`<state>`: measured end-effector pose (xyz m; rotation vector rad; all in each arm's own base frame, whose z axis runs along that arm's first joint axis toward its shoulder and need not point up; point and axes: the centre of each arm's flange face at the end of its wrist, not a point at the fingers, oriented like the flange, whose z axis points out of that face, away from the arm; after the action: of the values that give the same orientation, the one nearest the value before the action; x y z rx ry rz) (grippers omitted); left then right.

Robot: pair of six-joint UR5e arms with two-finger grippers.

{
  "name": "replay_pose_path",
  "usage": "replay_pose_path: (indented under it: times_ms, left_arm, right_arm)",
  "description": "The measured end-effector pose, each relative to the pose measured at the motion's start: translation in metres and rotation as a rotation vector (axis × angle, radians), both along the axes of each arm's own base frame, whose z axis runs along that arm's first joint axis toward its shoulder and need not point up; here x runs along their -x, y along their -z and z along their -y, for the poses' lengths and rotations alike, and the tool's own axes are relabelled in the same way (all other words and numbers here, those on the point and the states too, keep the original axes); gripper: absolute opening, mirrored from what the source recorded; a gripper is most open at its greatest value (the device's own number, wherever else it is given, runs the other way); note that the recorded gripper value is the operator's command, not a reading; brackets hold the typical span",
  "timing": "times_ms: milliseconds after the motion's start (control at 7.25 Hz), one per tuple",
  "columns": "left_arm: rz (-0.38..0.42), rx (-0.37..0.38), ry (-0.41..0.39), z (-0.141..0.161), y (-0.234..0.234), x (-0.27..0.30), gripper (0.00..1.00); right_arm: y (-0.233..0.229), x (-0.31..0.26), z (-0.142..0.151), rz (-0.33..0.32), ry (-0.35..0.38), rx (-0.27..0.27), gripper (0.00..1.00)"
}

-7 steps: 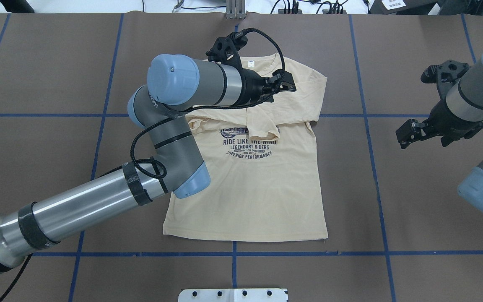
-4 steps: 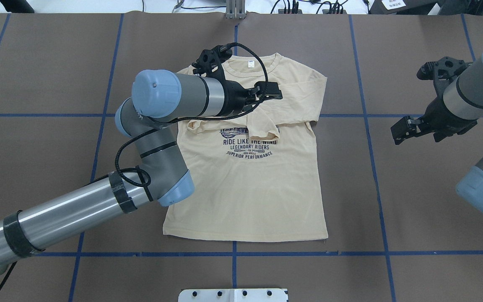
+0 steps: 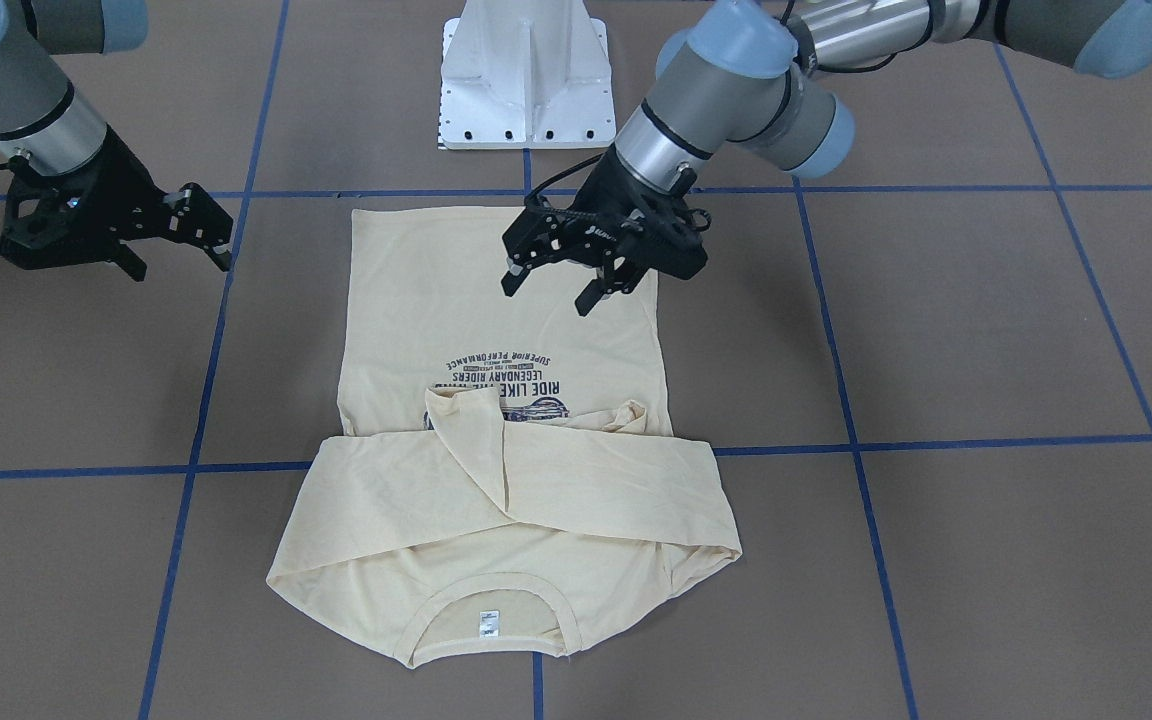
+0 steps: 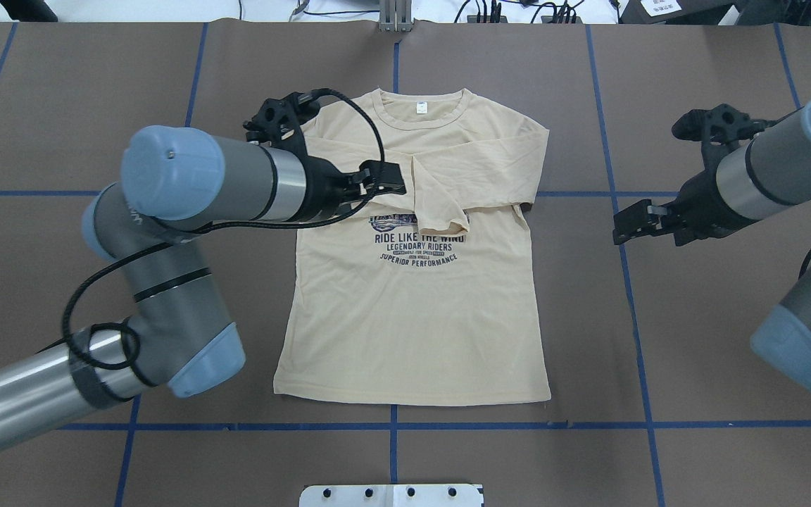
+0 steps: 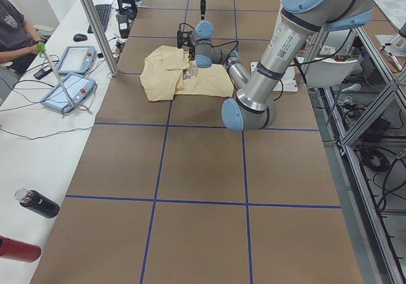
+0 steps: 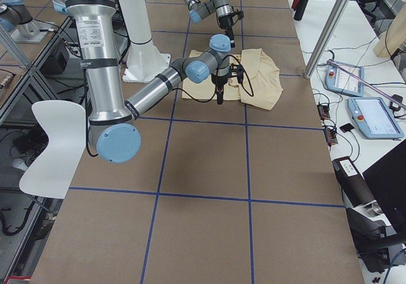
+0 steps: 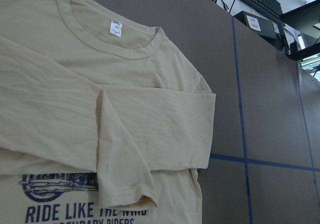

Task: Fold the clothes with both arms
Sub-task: 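Release the sleeve with the left gripper while the right gripper moves to a hem corner, then move the left gripper down to the other hem corner while the right gripper waits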

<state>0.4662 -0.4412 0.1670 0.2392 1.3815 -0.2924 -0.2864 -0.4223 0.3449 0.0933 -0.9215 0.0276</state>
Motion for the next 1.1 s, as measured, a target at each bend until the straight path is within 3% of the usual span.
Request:
replay_pose_path:
  times_ms: [414, 690, 1103]
  left_arm:
    - [0.043, 0.016, -0.004, -0.039, -0.025, 0.054, 1.00]
    - [0.044, 0.012, -0.002, -0.044, -0.025, 0.059, 1.00]
    - [0.053, 0.015, -0.004, -0.046, -0.021, 0.059, 1.00]
  right_arm:
    - [0.012, 0.082, -0.064, 0.049, -0.017, 0.017, 1.00]
    - [0.006, 0.124, -0.101, 0.028, 0.009, 0.030, 1.00]
    - [-0.015, 0.161, -0.129, -0.019, 0.080, 0.059, 0.99]
